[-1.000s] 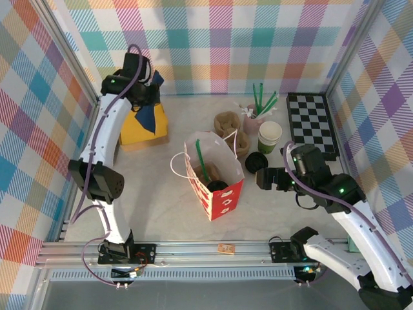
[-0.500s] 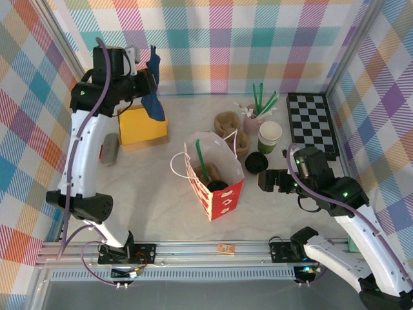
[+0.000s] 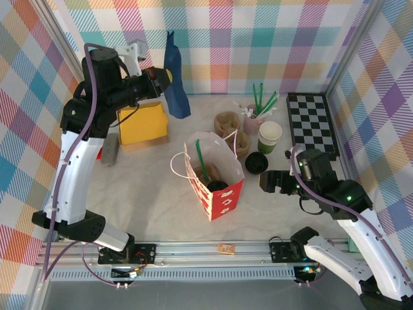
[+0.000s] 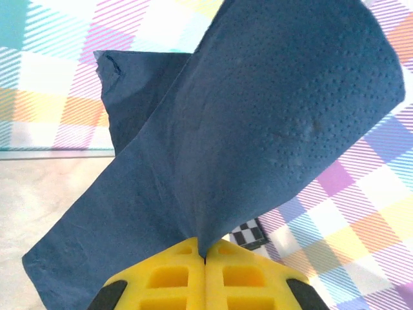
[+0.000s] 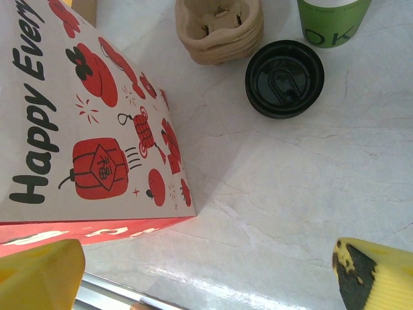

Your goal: Pack the takeout coffee

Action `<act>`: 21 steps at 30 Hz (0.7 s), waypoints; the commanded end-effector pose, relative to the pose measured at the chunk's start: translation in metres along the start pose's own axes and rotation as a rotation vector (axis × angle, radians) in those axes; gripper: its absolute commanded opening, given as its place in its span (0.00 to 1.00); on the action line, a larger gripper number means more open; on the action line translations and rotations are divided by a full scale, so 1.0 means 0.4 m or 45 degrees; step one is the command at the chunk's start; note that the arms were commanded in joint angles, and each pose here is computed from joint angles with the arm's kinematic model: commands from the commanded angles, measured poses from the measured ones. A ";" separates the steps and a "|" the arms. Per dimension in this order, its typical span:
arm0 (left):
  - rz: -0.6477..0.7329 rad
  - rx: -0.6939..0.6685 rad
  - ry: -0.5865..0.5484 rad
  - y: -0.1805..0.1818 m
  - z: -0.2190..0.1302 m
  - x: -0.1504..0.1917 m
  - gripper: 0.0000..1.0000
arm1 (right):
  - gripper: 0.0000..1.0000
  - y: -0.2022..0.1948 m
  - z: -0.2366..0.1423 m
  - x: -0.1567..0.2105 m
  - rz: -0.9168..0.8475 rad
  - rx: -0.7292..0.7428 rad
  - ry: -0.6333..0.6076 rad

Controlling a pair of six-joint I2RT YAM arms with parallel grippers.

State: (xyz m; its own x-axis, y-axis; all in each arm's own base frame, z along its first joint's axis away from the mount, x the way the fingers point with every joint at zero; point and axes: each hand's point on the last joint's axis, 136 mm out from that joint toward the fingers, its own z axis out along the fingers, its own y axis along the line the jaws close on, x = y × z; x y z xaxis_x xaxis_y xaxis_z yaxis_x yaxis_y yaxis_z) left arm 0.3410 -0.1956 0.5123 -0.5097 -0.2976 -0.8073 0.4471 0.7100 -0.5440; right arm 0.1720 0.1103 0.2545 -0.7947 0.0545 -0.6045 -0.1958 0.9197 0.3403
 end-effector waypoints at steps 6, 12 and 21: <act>-0.029 0.235 -0.027 -0.132 -0.028 0.021 0.00 | 0.98 0.010 -0.030 -0.003 0.039 -0.039 -0.025; -0.047 0.290 -0.017 -0.168 -0.041 0.073 0.00 | 0.97 0.011 -0.033 0.003 0.049 -0.050 -0.024; -0.089 0.257 0.015 -0.146 -0.042 0.195 0.00 | 0.97 0.014 -0.029 0.009 0.067 -0.065 -0.019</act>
State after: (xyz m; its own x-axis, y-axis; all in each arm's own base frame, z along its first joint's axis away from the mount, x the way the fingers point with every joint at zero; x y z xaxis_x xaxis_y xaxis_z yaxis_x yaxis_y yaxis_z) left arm 0.2685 -0.2536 0.4746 -0.5930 -0.2755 -0.7566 0.5402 0.5606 -0.6276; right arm 0.1646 0.1101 0.2599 -0.7913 0.0877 -0.6051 -0.1910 0.9047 0.3809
